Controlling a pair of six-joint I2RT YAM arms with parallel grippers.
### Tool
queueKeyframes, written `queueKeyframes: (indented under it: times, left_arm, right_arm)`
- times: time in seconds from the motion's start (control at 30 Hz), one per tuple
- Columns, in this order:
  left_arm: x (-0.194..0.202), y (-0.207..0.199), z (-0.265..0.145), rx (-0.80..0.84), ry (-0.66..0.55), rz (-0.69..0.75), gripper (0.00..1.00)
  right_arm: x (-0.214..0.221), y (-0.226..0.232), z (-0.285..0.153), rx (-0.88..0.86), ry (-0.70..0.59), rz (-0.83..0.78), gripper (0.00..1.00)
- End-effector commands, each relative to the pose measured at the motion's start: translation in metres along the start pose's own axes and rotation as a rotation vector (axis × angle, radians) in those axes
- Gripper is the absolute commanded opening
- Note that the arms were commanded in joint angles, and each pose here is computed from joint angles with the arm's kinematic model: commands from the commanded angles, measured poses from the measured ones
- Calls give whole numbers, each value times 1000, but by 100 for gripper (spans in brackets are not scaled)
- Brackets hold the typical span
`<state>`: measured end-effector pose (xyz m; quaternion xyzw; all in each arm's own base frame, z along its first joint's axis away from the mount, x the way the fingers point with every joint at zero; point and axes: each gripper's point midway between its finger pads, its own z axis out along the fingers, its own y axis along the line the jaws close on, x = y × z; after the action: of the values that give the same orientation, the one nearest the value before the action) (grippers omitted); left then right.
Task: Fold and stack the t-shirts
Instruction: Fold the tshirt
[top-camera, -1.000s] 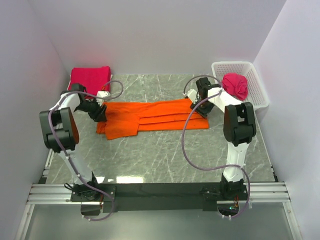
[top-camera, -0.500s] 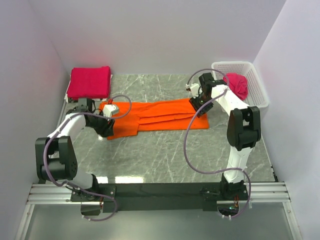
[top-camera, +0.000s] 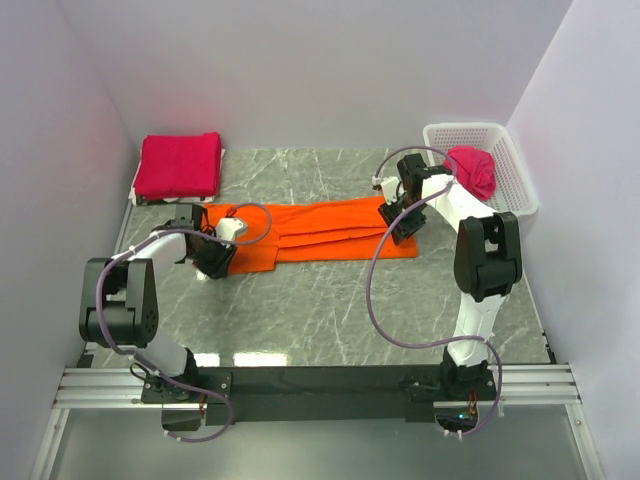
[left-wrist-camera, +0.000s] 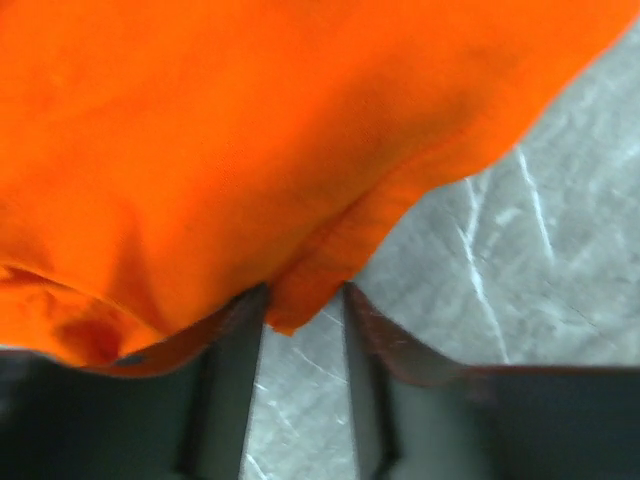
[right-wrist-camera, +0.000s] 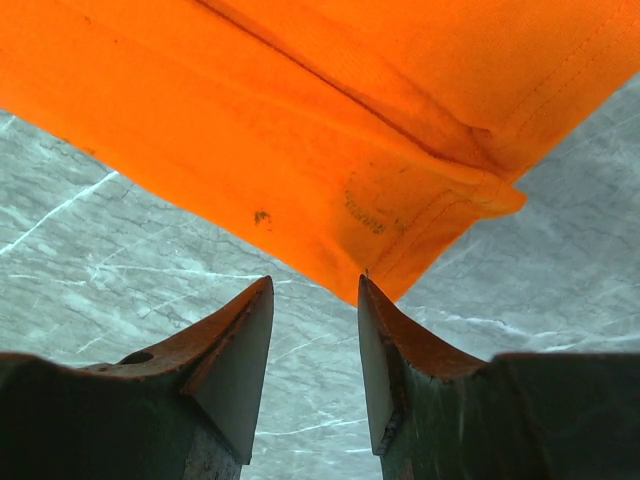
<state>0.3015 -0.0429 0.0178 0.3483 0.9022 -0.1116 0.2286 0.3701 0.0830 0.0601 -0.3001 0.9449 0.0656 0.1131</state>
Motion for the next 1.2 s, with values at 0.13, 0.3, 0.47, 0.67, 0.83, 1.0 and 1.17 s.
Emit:
queueKeyframes:
  times: [0.13, 0.3, 0.47, 0.67, 0.83, 1.0, 1.17]
  left_arm:
    - [3, -9, 5, 45, 69, 12, 8]
    - [-51, -9, -31, 103, -18, 7, 1]
    - [-115, 27, -47, 54, -101, 12, 1]
    - [-155, 75, -25, 4, -149, -21, 1]
    - [-175, 104, -3, 5, -188, -80, 1]
    - [-196, 122, 12, -2, -231, -104, 1]
    - [-185, 126, 27, -6, -204, -126, 1]
  right_arm:
    - [-6, -6, -23, 31, -55, 0, 46]
    - [-7, -10, -23, 36, -52, -3, 45]
    - [-10, -16, -21, 41, -51, 5, 45]
    - [-11, -20, -21, 57, -57, 8, 53]
    - [-9, -24, -19, 58, -53, 13, 55]
    - [-10, -23, -12, 41, -44, 19, 54]
    - [-14, -21, -14, 23, -53, 25, 54]
